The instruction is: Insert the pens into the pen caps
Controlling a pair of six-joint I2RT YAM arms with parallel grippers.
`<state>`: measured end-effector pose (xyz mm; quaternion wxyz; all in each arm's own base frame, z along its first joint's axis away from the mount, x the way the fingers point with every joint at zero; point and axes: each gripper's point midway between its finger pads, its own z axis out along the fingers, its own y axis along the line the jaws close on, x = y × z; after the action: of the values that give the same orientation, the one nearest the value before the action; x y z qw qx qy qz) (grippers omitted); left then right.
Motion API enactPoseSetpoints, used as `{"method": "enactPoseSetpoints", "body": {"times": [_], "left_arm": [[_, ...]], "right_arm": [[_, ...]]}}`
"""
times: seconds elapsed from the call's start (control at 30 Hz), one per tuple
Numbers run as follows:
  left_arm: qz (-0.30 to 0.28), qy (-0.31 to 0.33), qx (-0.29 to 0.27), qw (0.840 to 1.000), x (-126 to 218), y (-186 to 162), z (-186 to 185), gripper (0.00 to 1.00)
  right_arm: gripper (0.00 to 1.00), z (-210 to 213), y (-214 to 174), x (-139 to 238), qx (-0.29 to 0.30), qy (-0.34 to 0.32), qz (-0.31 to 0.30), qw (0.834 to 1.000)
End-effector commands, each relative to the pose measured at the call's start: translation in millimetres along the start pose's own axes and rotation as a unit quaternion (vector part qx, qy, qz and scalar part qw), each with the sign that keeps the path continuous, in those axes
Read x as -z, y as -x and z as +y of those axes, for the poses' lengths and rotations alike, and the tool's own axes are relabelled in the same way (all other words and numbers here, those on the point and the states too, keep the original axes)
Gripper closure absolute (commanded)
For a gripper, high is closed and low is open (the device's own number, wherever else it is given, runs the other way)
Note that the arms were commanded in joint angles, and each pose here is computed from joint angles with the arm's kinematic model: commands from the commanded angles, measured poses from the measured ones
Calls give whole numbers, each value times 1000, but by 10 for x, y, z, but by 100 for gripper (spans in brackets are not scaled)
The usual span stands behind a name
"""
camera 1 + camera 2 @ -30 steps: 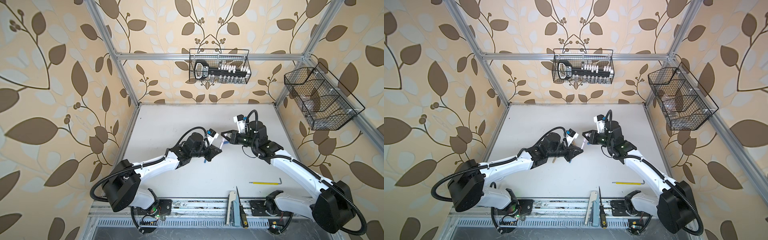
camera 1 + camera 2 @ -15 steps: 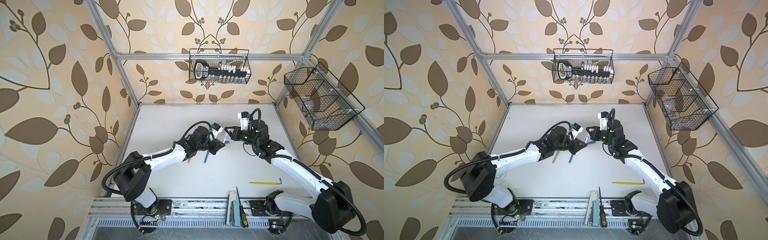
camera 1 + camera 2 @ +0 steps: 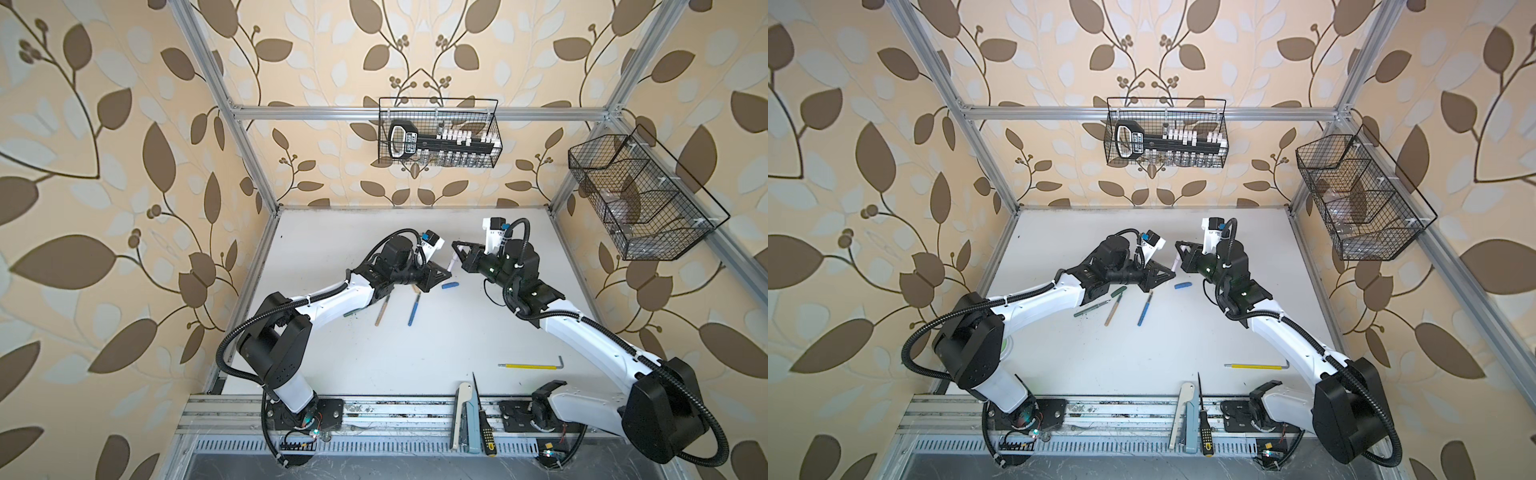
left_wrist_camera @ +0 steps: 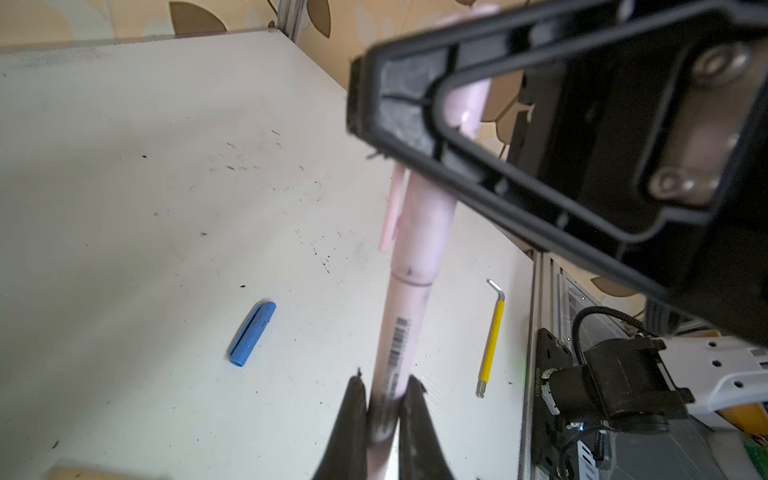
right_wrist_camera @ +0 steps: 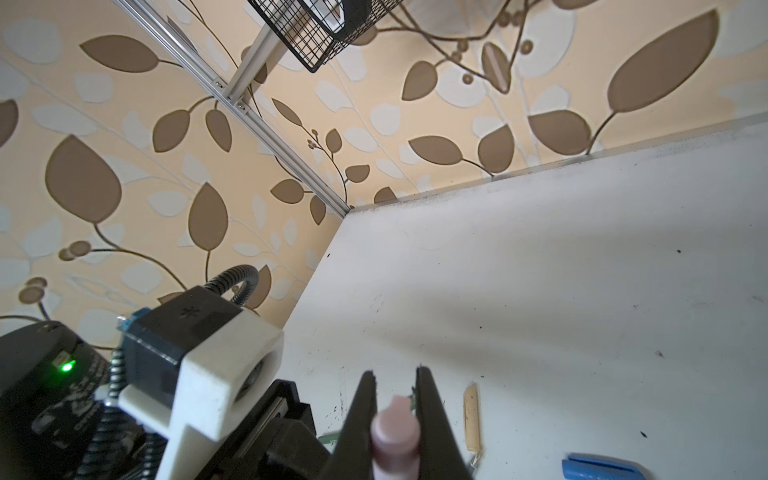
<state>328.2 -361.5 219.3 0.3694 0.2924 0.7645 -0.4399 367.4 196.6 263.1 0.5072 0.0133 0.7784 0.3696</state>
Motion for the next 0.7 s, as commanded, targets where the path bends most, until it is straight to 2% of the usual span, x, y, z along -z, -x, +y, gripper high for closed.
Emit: {"method": "enactPoseSetpoints", "body": {"times": [0.0,0.1,0.17,0.23,0.3,0.37,0.53,0.67], "left_arm": [[-377,19,-120,918,1106,2195,-311,100],[-405,-1,-128,905,1287,2324,-391,100],[-410,-14,-134,902,1326,2373,-444,100],[-401,-28,-134,906,1282,2376,-474,100],[-382,-60,-130,913,1173,2311,-514,100],[-353,-68,-104,927,1006,2151,-421,100],[-248,-50,-53,966,450,1492,-217,100],[-201,-44,-16,979,123,1085,-178,100]], "right_arm": [[100,16,-1436,185,-80,27,260,962],[100,26,-1498,197,-91,31,271,958],[100,47,-1532,189,-93,31,277,956],[100,35,-1569,186,-83,21,286,954],[100,3,-1557,175,-83,14,286,955],[100,-28,-1416,152,-77,7,272,959],[100,-161,-1019,94,-54,-16,241,969],[100,-384,-841,35,-46,-42,238,969]]}}
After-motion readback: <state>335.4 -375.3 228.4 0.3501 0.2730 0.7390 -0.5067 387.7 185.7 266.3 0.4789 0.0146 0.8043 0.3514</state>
